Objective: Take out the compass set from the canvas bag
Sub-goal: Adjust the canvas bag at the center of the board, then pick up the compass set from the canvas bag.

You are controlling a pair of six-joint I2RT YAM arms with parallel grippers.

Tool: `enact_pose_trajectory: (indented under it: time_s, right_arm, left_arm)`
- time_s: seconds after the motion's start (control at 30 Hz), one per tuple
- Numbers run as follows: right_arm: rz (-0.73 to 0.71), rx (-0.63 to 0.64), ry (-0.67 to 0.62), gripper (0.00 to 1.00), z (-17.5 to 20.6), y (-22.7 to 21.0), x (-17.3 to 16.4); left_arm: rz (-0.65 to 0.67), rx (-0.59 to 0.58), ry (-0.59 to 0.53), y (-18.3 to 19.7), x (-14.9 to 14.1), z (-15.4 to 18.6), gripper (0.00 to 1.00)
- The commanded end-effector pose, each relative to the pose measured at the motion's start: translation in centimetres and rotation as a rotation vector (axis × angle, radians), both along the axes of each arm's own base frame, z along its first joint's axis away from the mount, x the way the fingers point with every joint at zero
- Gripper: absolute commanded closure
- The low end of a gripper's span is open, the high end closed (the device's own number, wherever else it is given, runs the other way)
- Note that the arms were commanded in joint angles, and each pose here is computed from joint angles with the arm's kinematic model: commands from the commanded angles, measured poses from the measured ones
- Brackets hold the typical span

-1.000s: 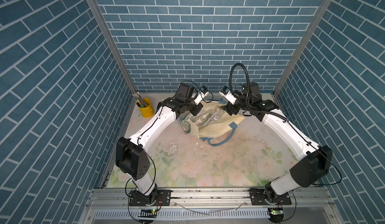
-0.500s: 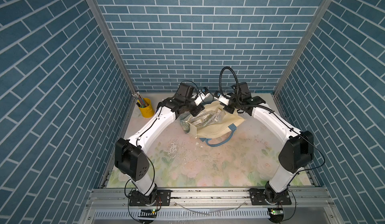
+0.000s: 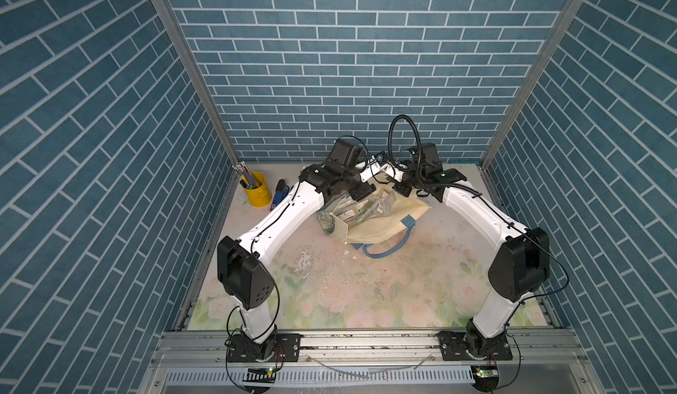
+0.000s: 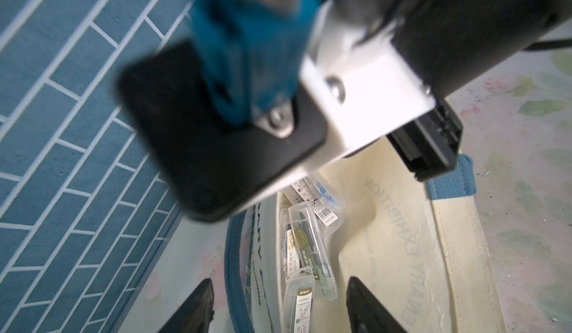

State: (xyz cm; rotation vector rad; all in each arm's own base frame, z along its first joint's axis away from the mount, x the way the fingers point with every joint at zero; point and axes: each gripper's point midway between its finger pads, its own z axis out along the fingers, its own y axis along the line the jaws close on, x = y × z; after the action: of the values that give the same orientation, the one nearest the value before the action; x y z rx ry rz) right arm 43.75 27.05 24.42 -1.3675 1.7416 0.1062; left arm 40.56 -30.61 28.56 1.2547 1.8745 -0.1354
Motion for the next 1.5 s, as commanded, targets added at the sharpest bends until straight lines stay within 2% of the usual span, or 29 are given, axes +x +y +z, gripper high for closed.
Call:
enact_pose_trajectory:
  time_s: [0.0,0.1,0.17,0.37,0.47,0.53,0.67,0.73,0.8,0.93,1.0,1.1,1.2,1.33,1.47]
  right_arm:
    - [0.043,0.099,-0.035,1.00,2.2,1.6,0.5]
    - [0.045,0.122,-0.035,1.00,2.5,1.5,0.6]
    - [0.048,0.134,-0.030,1.00,2.5,1.6,0.7]
    - [0.048,0.152,-0.026,1.00,2.2,1.5,1.0]
    - [0.046,0.160,-0.032,1.00,2.4,1.6,1.3]
    - [0.032,0.170,-0.036,1.00,3.2,1.5,1.3]
    - [-0.009,0.226,-0.028,0.71,6.6,0.5,-0.7]
    - [-0.037,0.268,-0.010,0.61,7.7,-0.2,-2.4]
    - [-0.096,0.337,0.016,0.55,8.2,-0.8,-4.0]
    - [-0.224,0.491,0.099,0.55,7.6,-1.5,-7.4]
    - [-0.296,0.561,0.168,0.59,6.5,-1.3,-8.5]
    - [-0.402,0.657,0.287,0.67,4.5,0.0,-9.4]
    - [-0.457,0.716,0.384,0.70,2.1,1.7,-9.1]
    - [-0.527,0.712,0.488,0.75,-2.8,3.2,-8.0]
    - [-0.617,0.694,0.549,0.76,-8.2,2.9,-7.6]
  left_arm:
    - [0.033,0.068,-0.014,0.9,0.7,-0.9,0.32]
    - [0.055,0.084,-0.015,1.1,1.4,-1.4,0.37]
    - [0.066,0.094,-0.011,1.2,1.7,-2.0,0.45]
    - [0.125,0.104,-0.026,1.9,2.7,-2.3,0.86]
    - [0.156,0.082,-0.042,2.3,3.0,-1.6,0.99]
    - [0.168,0.065,-0.050,2.3,3.1,-1.1,1.00]
    - [0.198,0.030,-0.065,2.6,3.1,-0.1,1.00]
    - [0.212,0.008,-0.072,2.7,3.0,0.3,1.00]
    - [0.229,-0.018,-0.078,2.8,2.9,0.6,1.00]
    - [0.243,-0.069,-0.080,2.8,2.6,1.1,1.00]
    - [0.249,-0.082,-0.078,2.9,2.5,1.3,1.00]
    - [0.245,-0.105,-0.073,2.7,2.2,1.6,1.00]
    - [0.238,-0.145,-0.072,2.5,1.8,2.2,1.00]
    - [0.228,-0.206,-0.074,2.3,1.1,3.7,1.00]
    - [0.215,-0.257,-0.078,2.2,0.3,5.0,1.00]
